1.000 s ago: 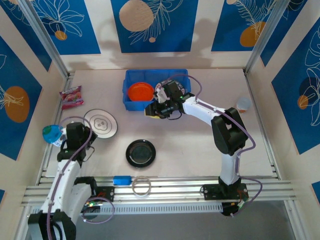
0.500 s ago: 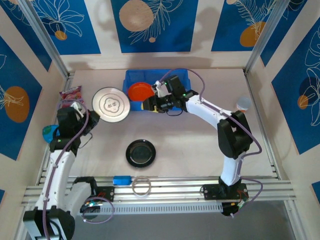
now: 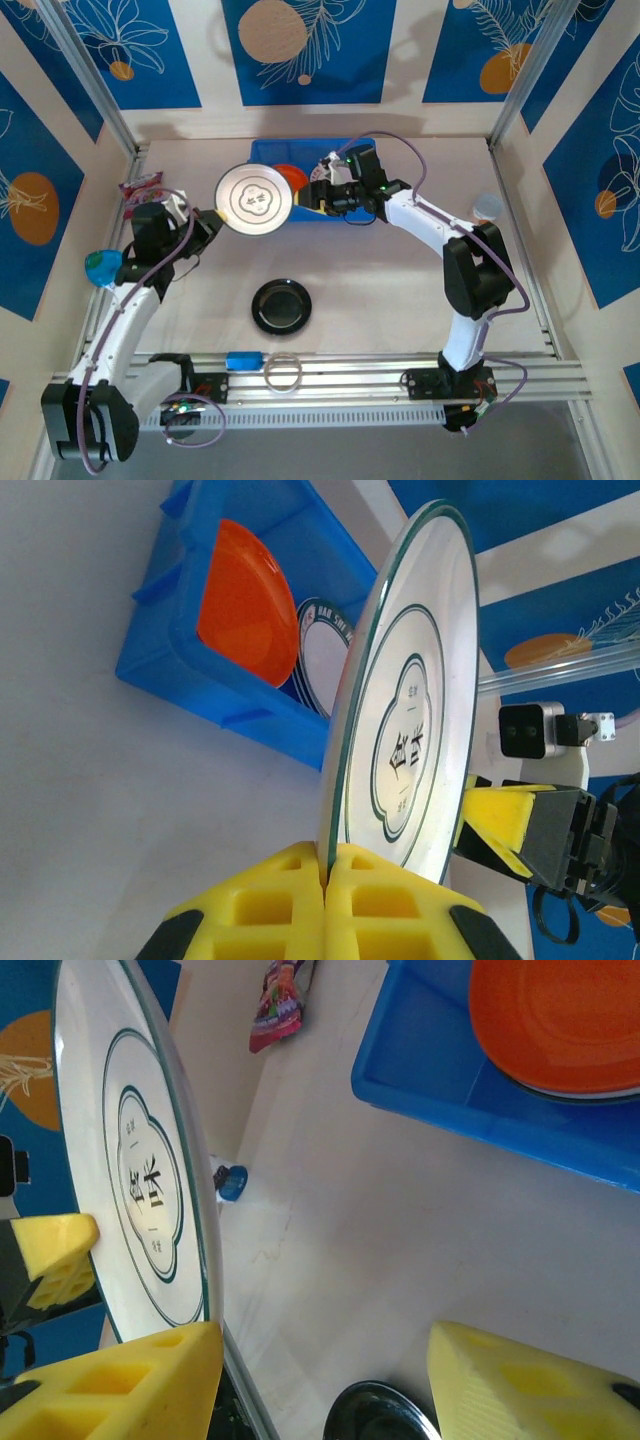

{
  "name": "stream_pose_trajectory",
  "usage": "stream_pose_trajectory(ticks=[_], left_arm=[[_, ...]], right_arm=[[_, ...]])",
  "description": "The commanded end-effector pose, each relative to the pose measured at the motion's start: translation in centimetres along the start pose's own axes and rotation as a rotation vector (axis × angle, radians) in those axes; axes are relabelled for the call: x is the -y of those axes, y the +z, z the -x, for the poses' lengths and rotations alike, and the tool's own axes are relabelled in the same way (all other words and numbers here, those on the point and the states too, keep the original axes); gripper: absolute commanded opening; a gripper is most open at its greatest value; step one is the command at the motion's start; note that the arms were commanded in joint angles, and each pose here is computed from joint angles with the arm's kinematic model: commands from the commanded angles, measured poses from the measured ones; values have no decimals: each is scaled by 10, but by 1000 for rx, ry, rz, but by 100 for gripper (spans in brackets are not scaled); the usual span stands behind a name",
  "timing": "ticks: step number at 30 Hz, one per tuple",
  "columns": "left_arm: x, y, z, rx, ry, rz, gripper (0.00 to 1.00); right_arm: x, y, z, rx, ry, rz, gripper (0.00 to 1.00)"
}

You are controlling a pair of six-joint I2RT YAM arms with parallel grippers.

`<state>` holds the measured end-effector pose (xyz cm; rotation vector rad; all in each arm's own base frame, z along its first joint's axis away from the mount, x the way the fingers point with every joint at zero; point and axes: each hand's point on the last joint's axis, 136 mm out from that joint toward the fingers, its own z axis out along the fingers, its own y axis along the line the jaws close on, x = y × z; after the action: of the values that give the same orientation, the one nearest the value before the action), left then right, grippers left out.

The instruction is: Place the plates into the plastic bin on the countertop

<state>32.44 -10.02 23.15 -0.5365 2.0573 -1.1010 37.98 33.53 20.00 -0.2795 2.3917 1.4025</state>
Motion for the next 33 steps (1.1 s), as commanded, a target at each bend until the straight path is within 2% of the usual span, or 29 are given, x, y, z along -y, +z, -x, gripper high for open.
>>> stream_pose_trajectory(ticks=[1,8,10,12,15,24,31,33], left_arm=[[23,5,-3,-18,22,-100,0],[19,11,-7,-30,12,-94,0],[11,11,-8,-23,9,-55,0],[8,10,-7,-13,11,-37,0],[7,14,-8,-21,7,-44,0],[8,24,-11,-43,-10,-82,0],[19,36,-19,-95,-14,-153,0],[19,42,-23,-119,-19,-158,0]], right_arm=[[-16,-2,0,5,1,63,58],[-13,-3,3,29,23,54,58],[-2,-9,7,65,53,-20,57],[17,-18,11,110,94,-158,56],[19,-27,14,154,63,-222,56],[-1,-12,10,116,35,-63,58],[-9,10,8,65,14,-4,57],[-9,13,10,54,27,9,53]])
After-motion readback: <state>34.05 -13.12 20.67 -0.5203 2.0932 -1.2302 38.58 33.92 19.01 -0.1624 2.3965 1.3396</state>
